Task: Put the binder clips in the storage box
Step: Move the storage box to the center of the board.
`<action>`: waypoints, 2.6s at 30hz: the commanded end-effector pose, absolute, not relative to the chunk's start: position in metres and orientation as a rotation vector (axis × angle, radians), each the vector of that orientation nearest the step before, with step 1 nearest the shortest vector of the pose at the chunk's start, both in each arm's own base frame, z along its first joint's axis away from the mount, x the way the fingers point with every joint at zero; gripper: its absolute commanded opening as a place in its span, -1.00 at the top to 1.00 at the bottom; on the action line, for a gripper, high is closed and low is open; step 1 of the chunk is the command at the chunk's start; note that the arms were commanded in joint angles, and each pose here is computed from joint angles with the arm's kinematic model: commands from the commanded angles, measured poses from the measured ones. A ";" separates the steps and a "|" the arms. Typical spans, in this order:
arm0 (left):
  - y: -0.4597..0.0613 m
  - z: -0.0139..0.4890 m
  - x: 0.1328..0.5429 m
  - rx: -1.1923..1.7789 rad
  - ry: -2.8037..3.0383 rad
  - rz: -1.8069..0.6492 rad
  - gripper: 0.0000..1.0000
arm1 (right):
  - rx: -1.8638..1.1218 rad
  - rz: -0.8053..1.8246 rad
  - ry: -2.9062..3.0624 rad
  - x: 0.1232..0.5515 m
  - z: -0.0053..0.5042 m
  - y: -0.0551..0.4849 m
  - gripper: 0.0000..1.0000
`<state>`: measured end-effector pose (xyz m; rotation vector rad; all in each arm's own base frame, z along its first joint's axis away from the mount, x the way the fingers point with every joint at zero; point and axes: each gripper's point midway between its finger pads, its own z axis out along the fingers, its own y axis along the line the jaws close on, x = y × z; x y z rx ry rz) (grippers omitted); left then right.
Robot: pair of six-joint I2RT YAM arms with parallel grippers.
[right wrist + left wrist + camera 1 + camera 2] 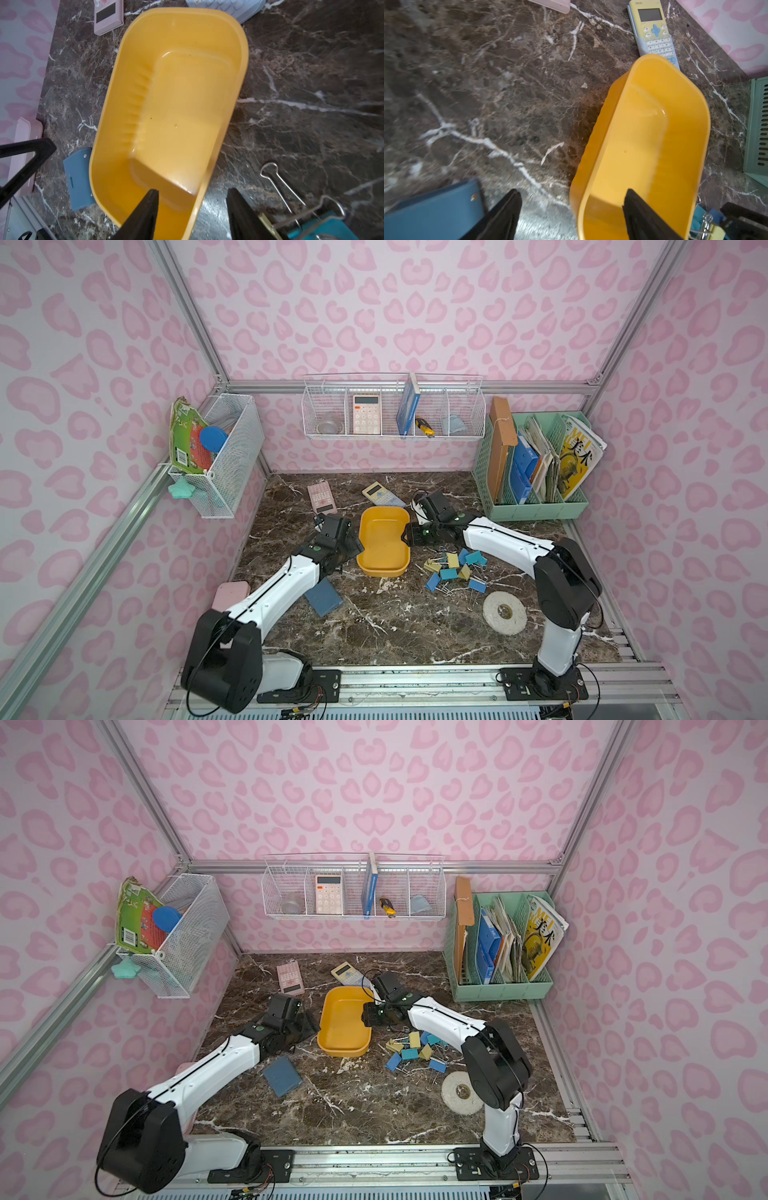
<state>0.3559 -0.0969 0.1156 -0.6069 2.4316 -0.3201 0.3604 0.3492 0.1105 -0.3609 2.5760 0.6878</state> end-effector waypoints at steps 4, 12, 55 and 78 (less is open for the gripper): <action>-0.133 0.114 0.394 -0.387 2.461 -0.502 -0.59 | -0.371 0.618 2.644 0.364 0.087 0.351 0.06; -0.137 0.082 0.386 -0.388 2.521 -0.547 -0.56 | -0.406 0.539 2.670 0.357 0.066 0.352 0.24; -0.177 0.029 0.237 -0.299 2.690 -0.502 -0.56 | -0.345 0.387 2.765 0.144 0.048 0.316 0.23; -0.194 0.062 0.255 -0.171 2.608 -0.584 -0.69 | -0.332 0.229 2.545 0.297 0.127 0.222 -0.25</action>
